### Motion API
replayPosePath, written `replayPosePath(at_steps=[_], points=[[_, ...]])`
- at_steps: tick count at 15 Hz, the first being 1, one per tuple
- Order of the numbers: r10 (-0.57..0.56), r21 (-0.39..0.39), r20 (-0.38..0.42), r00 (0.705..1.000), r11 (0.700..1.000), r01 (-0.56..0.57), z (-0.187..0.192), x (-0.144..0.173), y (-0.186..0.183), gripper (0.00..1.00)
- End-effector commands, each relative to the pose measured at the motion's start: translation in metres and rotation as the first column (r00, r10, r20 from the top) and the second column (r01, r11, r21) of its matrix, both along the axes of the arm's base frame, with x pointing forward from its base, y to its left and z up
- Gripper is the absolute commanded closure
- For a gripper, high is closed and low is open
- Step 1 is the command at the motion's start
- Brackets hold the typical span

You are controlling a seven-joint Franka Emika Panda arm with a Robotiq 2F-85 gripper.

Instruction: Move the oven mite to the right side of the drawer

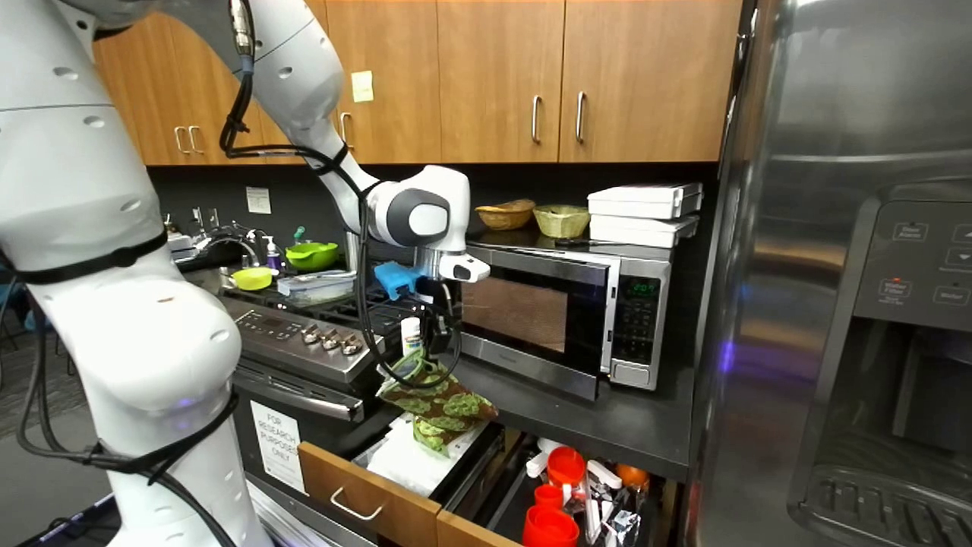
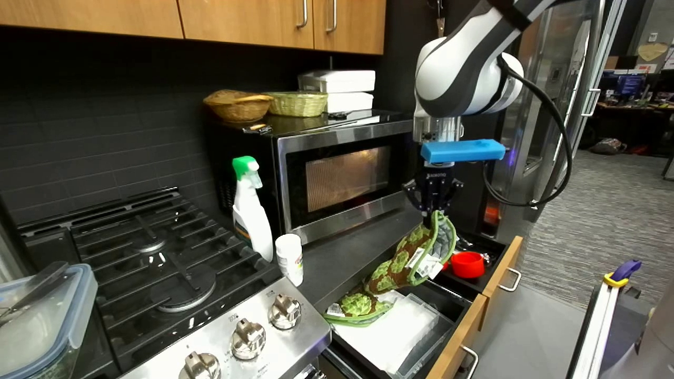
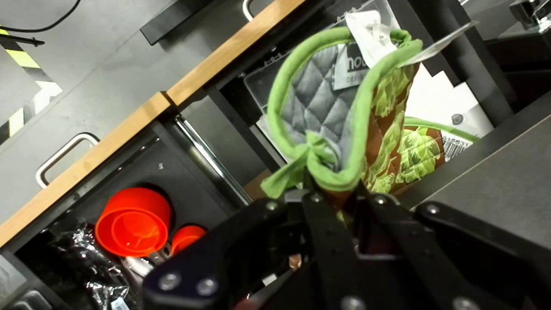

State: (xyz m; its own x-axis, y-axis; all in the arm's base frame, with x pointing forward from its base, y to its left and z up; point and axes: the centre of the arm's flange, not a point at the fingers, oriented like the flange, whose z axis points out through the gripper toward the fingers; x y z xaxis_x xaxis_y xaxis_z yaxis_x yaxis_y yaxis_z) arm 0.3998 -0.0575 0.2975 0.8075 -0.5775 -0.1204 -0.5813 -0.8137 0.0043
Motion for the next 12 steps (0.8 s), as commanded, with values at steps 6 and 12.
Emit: replayPosePath(at_steps=[6,12], points=[[-0.101,-0.032,0.044,0.994,0.994,0.102,0.031,0.000,-0.032,0.96],[-0.166,-0.035,0.061,0.984,0.985,0.168,0.041,0.001,-0.046,0.96]])
